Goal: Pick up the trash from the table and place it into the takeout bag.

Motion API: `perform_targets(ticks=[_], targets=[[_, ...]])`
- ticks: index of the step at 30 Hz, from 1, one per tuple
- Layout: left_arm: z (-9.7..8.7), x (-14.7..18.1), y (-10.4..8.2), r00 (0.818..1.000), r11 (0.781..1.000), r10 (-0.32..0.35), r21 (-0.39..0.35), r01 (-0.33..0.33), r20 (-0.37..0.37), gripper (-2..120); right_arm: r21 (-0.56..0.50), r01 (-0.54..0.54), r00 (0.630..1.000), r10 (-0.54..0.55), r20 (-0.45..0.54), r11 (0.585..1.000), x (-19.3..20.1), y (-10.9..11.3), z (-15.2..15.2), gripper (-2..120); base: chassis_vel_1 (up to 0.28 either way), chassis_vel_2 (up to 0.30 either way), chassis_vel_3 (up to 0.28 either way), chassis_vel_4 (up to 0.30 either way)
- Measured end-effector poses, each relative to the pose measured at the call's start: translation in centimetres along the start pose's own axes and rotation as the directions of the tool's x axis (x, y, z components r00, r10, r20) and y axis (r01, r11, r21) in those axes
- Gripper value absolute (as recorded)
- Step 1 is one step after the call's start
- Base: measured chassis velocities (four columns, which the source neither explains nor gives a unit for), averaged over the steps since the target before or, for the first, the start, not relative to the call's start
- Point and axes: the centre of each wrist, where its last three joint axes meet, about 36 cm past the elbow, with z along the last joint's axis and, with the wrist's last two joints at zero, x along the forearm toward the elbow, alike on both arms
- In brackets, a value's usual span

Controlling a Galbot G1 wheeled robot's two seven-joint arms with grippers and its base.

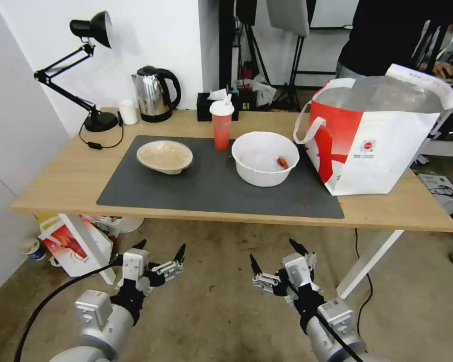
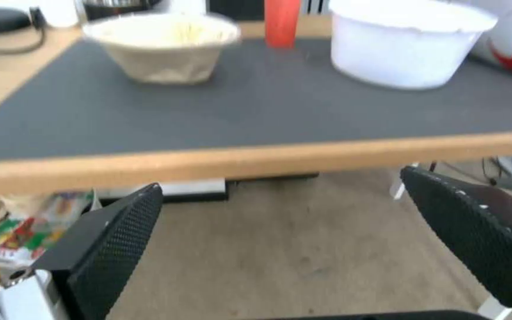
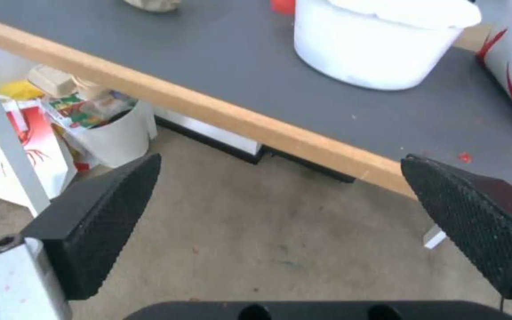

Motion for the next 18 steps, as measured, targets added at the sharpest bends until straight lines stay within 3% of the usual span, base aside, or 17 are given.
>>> perform_targets(ticks=[18], targets=[[-0.84, -0.26, -0.17, 0.998, 0.998, -0.001, 0.062, -0.004, 0.066, 100, -0.016, -0.014, 1.000, 0.014, 0.002, 1.000, 0.34, -0.02, -0.22, 100, 0.000, 0.000, 0.000, 0.000]])
